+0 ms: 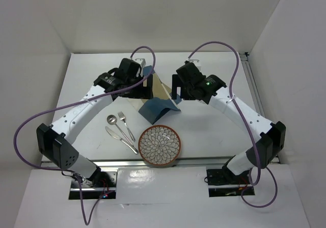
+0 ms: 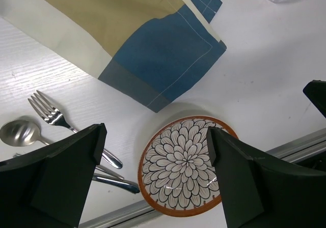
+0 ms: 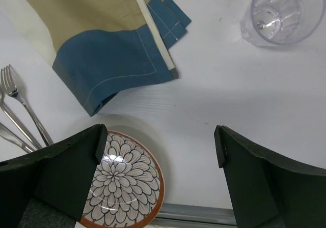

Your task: Set the dinner table for one person

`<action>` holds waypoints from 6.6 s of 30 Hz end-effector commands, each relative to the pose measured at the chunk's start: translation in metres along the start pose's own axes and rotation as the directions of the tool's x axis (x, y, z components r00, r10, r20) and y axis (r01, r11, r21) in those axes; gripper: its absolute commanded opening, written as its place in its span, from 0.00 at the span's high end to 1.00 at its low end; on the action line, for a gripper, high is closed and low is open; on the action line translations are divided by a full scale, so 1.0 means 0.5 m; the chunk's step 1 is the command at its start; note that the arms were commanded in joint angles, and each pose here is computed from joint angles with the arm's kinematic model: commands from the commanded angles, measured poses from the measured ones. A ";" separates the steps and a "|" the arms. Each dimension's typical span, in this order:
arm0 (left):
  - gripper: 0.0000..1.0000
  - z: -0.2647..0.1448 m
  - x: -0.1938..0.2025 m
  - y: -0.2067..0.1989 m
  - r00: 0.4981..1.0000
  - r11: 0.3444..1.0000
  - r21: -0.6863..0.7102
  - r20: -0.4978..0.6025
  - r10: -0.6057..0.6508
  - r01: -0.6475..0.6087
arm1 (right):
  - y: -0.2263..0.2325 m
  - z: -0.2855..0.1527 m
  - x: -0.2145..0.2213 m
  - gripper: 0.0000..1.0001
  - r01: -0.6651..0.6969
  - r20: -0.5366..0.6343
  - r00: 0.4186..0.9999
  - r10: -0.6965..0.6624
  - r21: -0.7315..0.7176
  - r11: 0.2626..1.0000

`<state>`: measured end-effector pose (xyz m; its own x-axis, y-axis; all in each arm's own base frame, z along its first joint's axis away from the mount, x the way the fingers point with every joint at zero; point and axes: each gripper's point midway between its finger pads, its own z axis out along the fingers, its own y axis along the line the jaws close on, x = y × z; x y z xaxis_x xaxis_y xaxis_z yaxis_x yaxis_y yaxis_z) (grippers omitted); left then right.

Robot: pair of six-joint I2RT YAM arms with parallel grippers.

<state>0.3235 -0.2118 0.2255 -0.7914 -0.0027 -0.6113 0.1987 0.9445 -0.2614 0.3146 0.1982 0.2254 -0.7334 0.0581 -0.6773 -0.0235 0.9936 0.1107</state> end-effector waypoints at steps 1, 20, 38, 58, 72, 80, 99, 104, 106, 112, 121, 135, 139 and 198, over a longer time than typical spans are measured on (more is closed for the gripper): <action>0.00 -0.016 -0.012 -0.004 0.999 1.000 0.023 0.043 0.008 -0.009 | -0.020 0.005 0.006 0.00 -0.045 -0.003 0.999 0.045 0.050 0.998; 0.00 0.049 0.078 -0.036 0.972 0.976 0.014 -0.093 0.215 -0.215 | -0.225 -0.039 -0.015 0.00 -0.264 0.055 0.964 0.261 0.070 0.962; 0.00 0.205 0.101 -0.071 0.883 0.866 -0.184 -0.163 0.440 -0.465 | -0.324 -0.012 -0.030 0.00 -0.392 0.055 0.920 0.389 0.080 0.916; 1.00 0.183 -0.090 0.004 0.957 0.875 -0.396 -0.041 0.287 -0.279 | -0.256 0.011 -0.016 0.00 -0.287 -0.052 0.958 0.282 -0.116 0.951; 1.00 -0.049 -0.081 0.212 0.842 0.855 -0.109 0.277 -0.463 0.507 | 0.107 0.184 -0.058 0.00 0.123 -0.110 0.980 -0.163 -0.303 0.945; 1.00 -0.067 -0.030 0.250 0.734 0.763 -0.065 0.335 -0.590 0.643 | 0.194 0.292 0.061 0.00 0.179 -0.330 0.893 -0.307 -0.364 0.914; 1.00 -0.071 -0.019 0.277 0.697 0.724 -0.074 0.352 -0.625 0.686 | 0.223 0.317 0.300 0.09 0.176 -0.489 0.798 -0.351 -0.368 0.913; 1.00 -0.071 -0.019 0.277 0.703 0.729 -0.078 0.352 -0.618 0.680 | 0.219 0.337 0.307 0.44 0.175 -0.493 0.805 -0.331 -0.337 0.925; 1.00 -0.071 -0.024 0.283 0.698 0.724 -0.080 0.357 -0.621 0.685 | 0.225 0.345 0.303 0.56 0.173 -0.483 0.811 -0.331 -0.342 0.924; 1.00 -0.070 -0.044 0.281 0.696 0.730 -0.045 0.346 -0.629 0.682 | 0.234 0.360 0.275 1.00 0.183 -0.464 0.828 -0.316 -0.309 0.933; 1.00 -0.093 -0.188 0.249 0.725 0.801 0.135 0.357 -0.589 0.584 | 0.213 0.255 -0.037 1.00 0.042 -0.169 0.982 -0.083 -0.230 0.972; 1.00 -0.189 -0.336 0.165 0.633 0.755 0.501 0.434 -0.642 0.423 | 0.078 0.009 -0.227 1.00 -0.086 0.116 0.987 0.114 -0.221 0.972; 1.00 -0.140 -0.220 0.196 0.617 0.719 0.459 0.379 -0.690 0.522 | 0.042 0.034 -0.131 1.00 -0.118 0.048 0.990 0.129 -0.187 0.975; 0.60 -0.007 -0.009 0.385 0.787 0.765 -0.188 0.175 -0.591 0.616 | 0.121 0.247 -0.012 0.55 0.070 -0.090 0.992 -0.086 -0.169 0.983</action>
<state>0.3667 -0.0403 0.1911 -0.6199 -0.6274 -0.4713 -0.3885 0.7672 -0.5104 0.3970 0.2412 0.1750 -0.7550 0.0803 -0.6507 -0.0912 0.9700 0.2255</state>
